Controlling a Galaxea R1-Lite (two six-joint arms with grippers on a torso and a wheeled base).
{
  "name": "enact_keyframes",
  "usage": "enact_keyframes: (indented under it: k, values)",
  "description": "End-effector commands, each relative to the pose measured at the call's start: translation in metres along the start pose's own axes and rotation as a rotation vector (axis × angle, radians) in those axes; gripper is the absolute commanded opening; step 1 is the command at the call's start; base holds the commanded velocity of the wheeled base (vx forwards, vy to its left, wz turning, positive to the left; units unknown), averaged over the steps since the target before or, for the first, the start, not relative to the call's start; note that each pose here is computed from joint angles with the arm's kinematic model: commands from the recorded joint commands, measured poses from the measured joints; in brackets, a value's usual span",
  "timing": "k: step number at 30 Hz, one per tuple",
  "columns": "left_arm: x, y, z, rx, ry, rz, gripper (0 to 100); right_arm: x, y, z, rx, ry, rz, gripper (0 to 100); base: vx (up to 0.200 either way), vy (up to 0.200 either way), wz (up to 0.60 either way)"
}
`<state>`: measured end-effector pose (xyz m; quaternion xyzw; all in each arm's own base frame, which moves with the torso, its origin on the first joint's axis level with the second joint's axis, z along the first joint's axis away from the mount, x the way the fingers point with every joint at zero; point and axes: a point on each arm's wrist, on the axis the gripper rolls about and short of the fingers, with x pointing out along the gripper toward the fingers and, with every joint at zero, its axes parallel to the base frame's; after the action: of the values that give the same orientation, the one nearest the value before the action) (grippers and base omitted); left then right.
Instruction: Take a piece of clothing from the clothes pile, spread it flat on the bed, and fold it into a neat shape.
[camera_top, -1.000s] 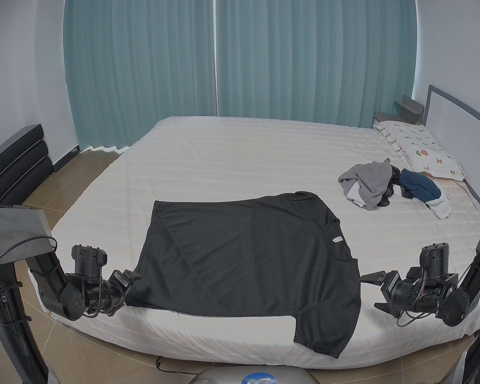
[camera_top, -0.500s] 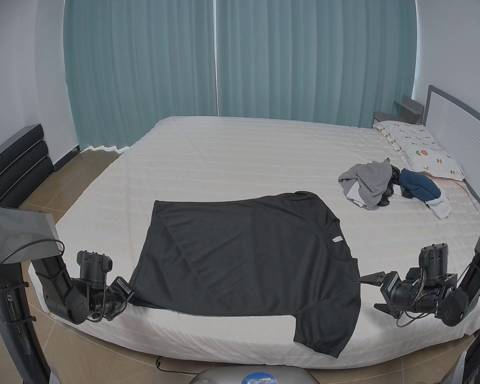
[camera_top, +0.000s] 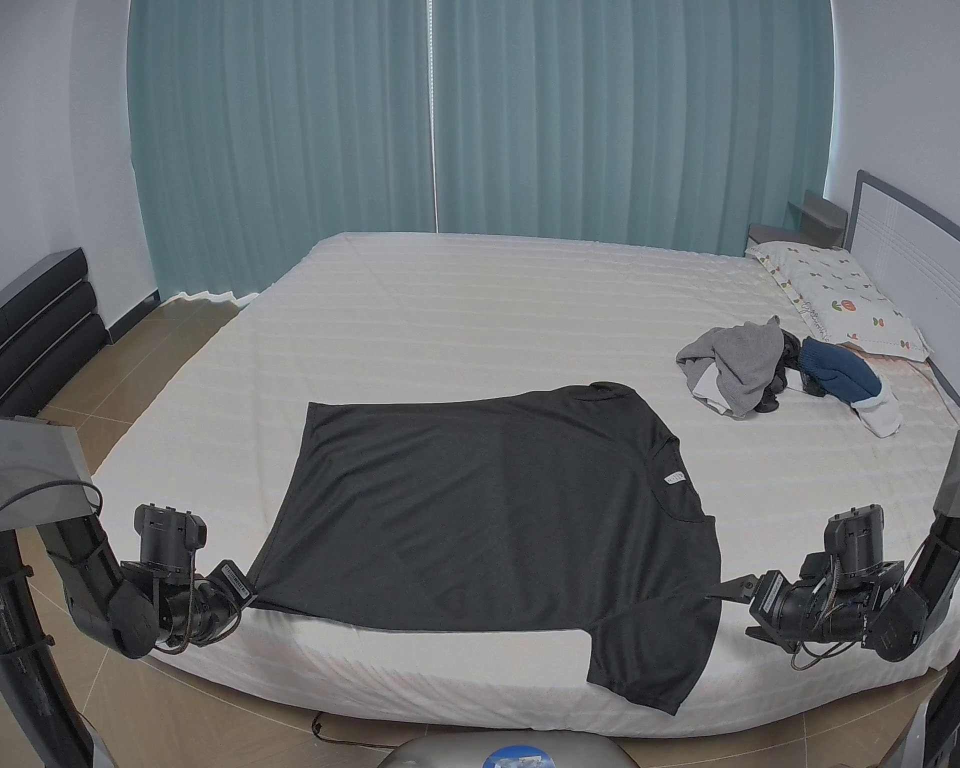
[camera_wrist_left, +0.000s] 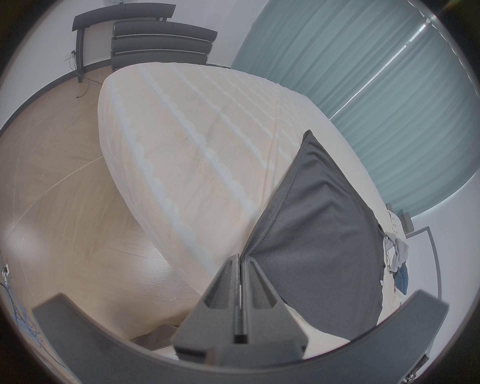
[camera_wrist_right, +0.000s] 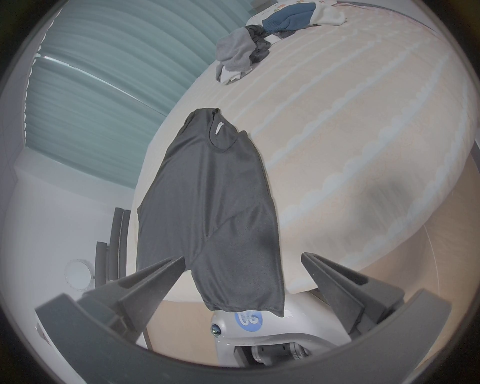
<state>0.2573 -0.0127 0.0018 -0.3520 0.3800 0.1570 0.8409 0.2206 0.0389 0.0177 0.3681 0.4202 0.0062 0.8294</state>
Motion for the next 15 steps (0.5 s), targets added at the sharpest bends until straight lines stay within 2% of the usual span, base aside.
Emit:
enact_keyframes:
  k: [1, 5, 8, 15]
  values:
    - [-0.002, 0.001, 0.000, 0.001, -0.001, 0.000, 0, 0.012, -0.008, -0.007, -0.018, 0.052, -0.039, 100, 0.000, 0.000, 0.00]
    - [-0.002, 0.000, 0.000, -0.001, -0.004, -0.004, 0, 0.021, -0.009, -0.015, -0.074, 0.085, -0.040, 100, 0.000, 0.000, 0.00]
    - [-0.003, 0.001, 0.000, -0.002, -0.003, -0.005, 0, 0.032, -0.007, -0.023, -0.136, 0.075, 0.016, 100, 0.000, 0.000, 0.00]
    - [-0.002, 0.001, -0.001, -0.002, 0.002, -0.001, 0, 0.042, -0.012, -0.037, -0.196, 0.078, 0.048, 100, 0.000, 0.000, 0.00]
